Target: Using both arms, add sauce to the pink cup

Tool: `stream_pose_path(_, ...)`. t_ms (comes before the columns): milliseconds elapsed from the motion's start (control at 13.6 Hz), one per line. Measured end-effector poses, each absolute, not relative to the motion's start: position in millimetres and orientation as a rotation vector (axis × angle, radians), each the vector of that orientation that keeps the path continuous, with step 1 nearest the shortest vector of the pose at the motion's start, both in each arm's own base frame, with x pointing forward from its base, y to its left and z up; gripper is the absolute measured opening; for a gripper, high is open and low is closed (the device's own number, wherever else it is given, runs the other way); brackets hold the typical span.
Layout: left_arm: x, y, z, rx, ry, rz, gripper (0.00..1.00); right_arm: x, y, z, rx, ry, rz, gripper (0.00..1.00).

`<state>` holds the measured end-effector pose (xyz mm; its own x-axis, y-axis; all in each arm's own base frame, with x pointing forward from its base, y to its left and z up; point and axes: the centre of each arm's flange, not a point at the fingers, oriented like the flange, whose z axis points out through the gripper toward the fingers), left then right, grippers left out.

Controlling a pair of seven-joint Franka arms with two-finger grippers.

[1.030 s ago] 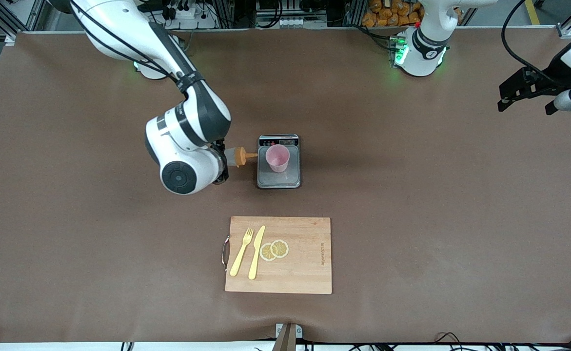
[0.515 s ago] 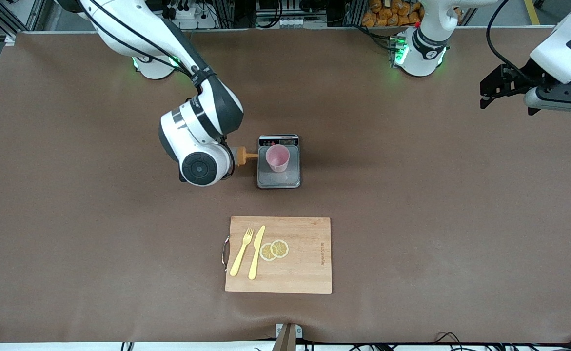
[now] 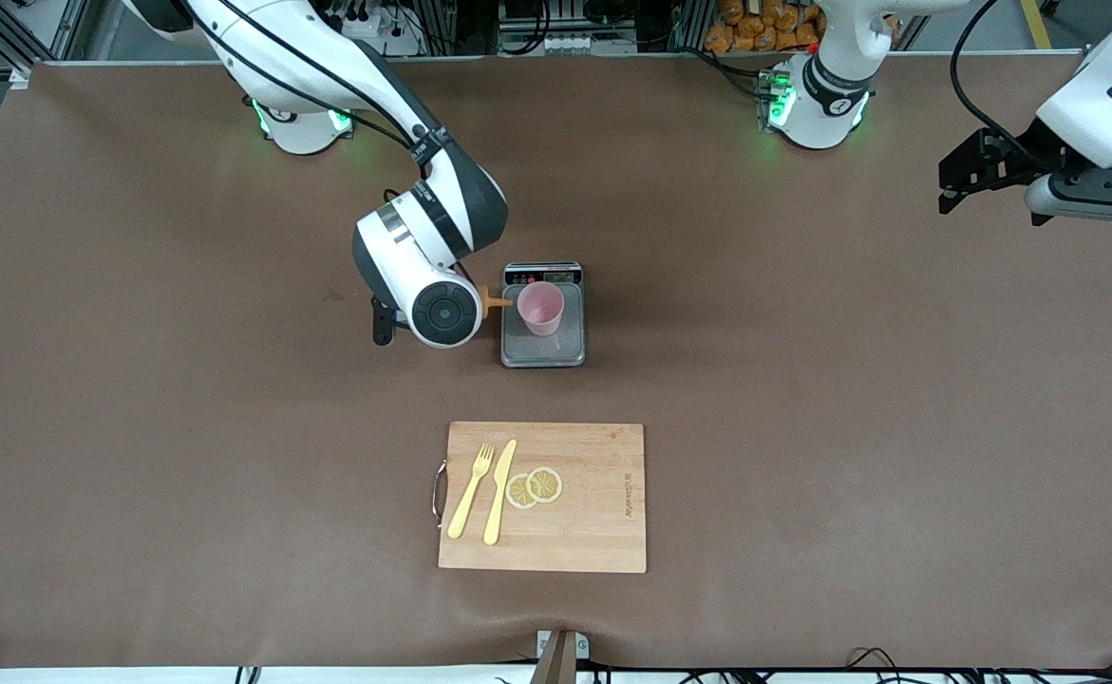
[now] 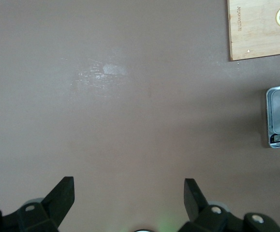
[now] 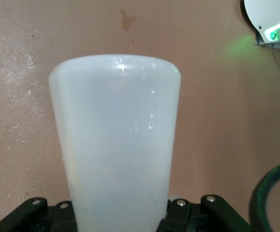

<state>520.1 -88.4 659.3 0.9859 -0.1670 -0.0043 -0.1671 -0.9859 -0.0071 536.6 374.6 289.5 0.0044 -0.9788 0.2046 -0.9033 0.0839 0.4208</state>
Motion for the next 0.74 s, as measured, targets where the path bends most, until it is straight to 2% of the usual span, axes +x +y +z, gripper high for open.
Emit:
stream_pose_path(441, 520.1, -86.8, 659.0, -3.123, 0.259, 0.01, 1.0, 541.5, 374.4, 295.6, 1.849, -1.956, -0.237, 0.22)
stream_pose_path(736, 519.8, -86.7, 658.8, -3.123, 0.259, 0.014, 1.0, 562.6, 351.3, 304.0, 1.861, -1.991, -0.36, 0.22)
